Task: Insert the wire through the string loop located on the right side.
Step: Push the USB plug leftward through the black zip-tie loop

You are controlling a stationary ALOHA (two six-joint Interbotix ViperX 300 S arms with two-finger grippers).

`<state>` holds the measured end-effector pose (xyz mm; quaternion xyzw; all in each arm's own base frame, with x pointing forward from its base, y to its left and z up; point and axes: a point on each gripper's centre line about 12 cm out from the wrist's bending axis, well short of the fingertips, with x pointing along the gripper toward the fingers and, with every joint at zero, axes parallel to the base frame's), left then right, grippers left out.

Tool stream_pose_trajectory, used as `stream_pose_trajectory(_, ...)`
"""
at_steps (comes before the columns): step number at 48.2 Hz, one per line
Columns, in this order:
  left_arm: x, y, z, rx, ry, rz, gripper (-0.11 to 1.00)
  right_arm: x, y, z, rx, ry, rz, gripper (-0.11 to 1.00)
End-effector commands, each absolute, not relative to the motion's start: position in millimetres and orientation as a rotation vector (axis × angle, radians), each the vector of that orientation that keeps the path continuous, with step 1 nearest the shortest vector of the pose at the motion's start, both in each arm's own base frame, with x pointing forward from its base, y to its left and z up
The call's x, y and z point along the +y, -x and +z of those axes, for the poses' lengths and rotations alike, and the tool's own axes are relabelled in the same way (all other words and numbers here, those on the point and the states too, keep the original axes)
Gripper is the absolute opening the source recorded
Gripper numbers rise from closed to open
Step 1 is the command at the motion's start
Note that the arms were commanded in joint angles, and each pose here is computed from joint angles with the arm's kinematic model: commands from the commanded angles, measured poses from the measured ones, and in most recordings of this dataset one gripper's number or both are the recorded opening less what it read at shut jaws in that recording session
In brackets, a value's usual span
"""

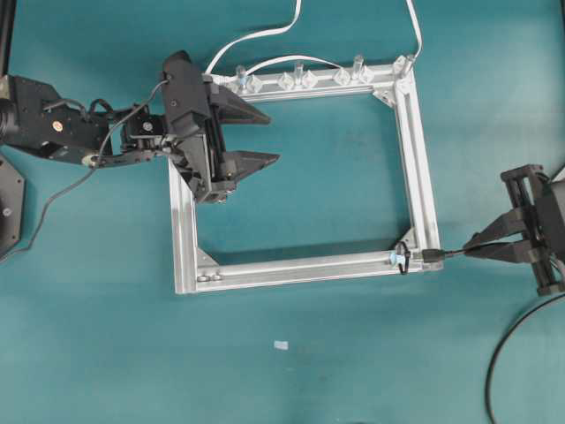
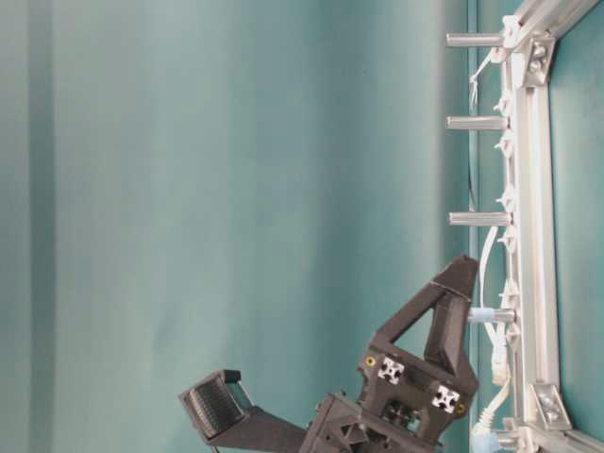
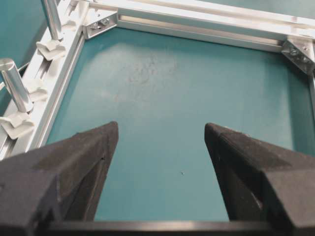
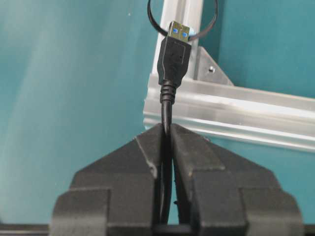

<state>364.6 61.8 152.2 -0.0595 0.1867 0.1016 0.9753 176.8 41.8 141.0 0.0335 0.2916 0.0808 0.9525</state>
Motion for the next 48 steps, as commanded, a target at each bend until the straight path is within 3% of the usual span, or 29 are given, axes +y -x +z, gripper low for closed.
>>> stream_pose_trajectory(1, 63, -368, 165, 0.335, 0.120, 0.206, 0.76, 43, -185, 150, 0.566, -0.070, 0.162, 0.06)
stream_pose_trajectory(48, 63, -367, 163, 0.341, 0.116, 0.205, 0.76, 55, -251, 146, 0.608, -0.046, 0.113, 0.06)
